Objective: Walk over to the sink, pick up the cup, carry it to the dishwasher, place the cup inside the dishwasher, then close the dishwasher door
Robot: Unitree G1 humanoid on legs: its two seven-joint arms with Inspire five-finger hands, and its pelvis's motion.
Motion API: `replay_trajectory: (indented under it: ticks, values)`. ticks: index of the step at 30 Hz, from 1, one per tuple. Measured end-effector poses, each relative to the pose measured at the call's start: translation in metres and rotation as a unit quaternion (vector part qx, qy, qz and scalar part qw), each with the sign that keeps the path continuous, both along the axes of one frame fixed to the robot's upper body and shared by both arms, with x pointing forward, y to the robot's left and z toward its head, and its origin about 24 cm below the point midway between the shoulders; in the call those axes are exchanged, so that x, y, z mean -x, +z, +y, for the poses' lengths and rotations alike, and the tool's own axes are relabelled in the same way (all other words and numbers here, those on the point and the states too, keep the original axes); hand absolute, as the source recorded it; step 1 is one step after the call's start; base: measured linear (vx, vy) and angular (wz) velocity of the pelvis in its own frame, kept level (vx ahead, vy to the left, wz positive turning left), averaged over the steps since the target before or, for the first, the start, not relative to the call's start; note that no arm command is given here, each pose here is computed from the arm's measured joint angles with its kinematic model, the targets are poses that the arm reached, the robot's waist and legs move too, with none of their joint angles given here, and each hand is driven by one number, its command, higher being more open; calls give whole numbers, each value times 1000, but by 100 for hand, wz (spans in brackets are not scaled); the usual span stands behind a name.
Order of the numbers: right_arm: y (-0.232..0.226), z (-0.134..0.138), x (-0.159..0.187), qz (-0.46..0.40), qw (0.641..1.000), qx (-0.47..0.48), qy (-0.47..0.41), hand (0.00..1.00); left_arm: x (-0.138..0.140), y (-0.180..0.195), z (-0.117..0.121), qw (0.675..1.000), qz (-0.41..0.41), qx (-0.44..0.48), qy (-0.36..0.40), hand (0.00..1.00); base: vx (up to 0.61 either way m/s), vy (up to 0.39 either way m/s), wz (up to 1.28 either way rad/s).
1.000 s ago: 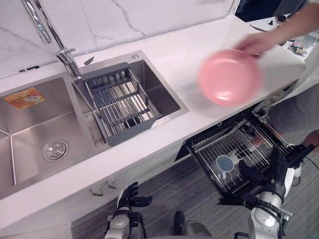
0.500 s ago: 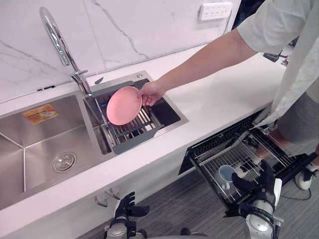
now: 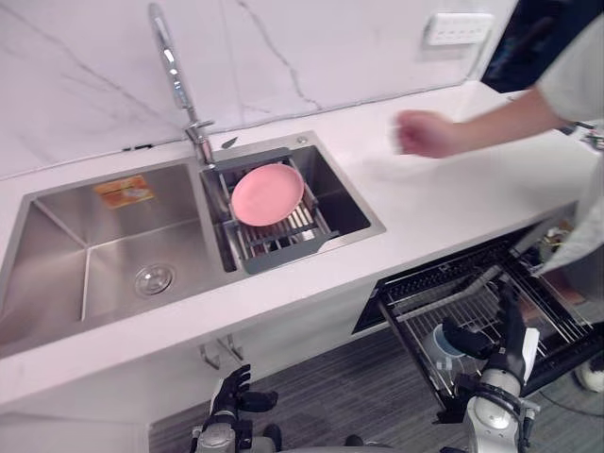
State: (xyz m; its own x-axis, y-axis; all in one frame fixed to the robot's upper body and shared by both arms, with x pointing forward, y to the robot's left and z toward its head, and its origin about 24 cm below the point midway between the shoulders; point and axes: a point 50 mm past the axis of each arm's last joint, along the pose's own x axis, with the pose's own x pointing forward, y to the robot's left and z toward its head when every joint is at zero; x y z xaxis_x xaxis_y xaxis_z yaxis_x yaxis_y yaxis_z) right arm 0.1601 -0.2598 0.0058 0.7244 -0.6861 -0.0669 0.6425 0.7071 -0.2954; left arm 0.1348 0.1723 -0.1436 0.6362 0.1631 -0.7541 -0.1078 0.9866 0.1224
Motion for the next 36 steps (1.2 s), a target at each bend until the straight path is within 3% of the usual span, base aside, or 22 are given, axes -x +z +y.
replay_trajectory:
  ticks: [6,14,21,28,36]
  values:
    - [47,1,-8,-101,993,63,8,90,-2,2,6,1000,-4,-12,-5,90,-14,27,3]
    - [68,9,-27,-131,984,121,26,90,9,-3,25,999,26,-35,1,90,124,87,-16]
    - [80,29,-45,-147,970,155,117,90,10,-3,30,999,37,-23,-1,90,149,27,80]
    - [87,23,-47,-141,958,197,151,90,14,-5,28,998,27,-14,47,90,139,-121,60]
    - [83,22,-49,-125,955,198,182,90,18,-6,29,998,32,-13,50,90,41,-3,18]
